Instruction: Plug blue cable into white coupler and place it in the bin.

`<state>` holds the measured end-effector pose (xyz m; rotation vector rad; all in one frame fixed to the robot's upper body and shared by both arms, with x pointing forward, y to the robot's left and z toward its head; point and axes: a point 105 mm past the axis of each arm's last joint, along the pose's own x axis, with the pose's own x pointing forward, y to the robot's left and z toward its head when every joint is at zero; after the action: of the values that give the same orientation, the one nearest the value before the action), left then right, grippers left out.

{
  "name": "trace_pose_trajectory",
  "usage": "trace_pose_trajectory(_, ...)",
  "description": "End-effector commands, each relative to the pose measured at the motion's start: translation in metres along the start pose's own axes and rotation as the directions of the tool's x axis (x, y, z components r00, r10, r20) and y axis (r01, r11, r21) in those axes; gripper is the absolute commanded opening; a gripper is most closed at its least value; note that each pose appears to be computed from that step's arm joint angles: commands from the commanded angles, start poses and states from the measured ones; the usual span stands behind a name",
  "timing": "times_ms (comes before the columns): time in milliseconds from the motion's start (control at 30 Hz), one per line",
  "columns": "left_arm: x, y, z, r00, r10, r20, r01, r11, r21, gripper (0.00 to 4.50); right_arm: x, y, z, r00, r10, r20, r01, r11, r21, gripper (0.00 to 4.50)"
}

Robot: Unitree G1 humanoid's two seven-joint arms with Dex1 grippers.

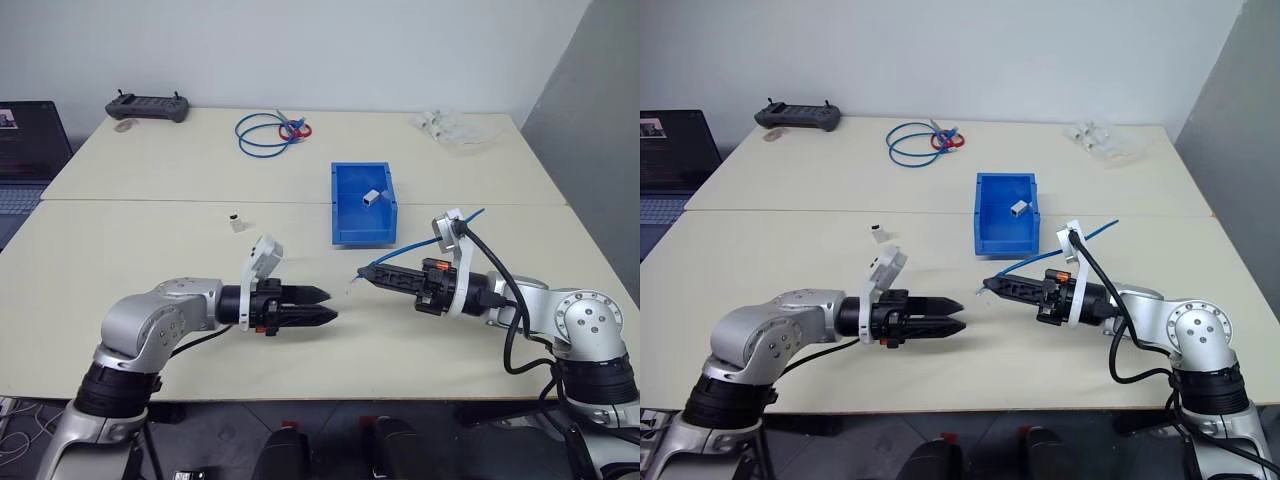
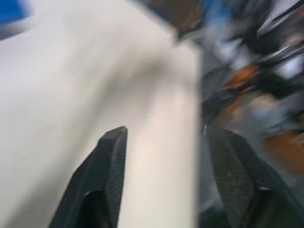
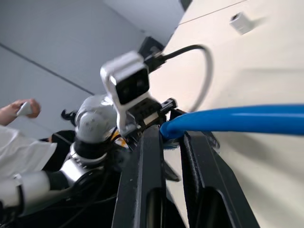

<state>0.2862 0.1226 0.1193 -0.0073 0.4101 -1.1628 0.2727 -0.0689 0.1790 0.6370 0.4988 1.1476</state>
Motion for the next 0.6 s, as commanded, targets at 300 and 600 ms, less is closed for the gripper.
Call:
trace_pose_trajectory(300,-0.049,0.124,0.018,0.326,0.905,0.274,-0.942,0.336,0.008,4.47,-0.013,-0.009,0.034,0.987,-0.057,0.151,0.072,0.992,-0.102,0.17)
trace_pose_trajectory(600,-0.02,0.165,0.027,0.18,0.956,0.233,-0.951,0.229,-0.207,4.47,-0.014,-0.009,0.041,0.98,-0.088,0.179,0.111,0.986,-0.127,0.17)
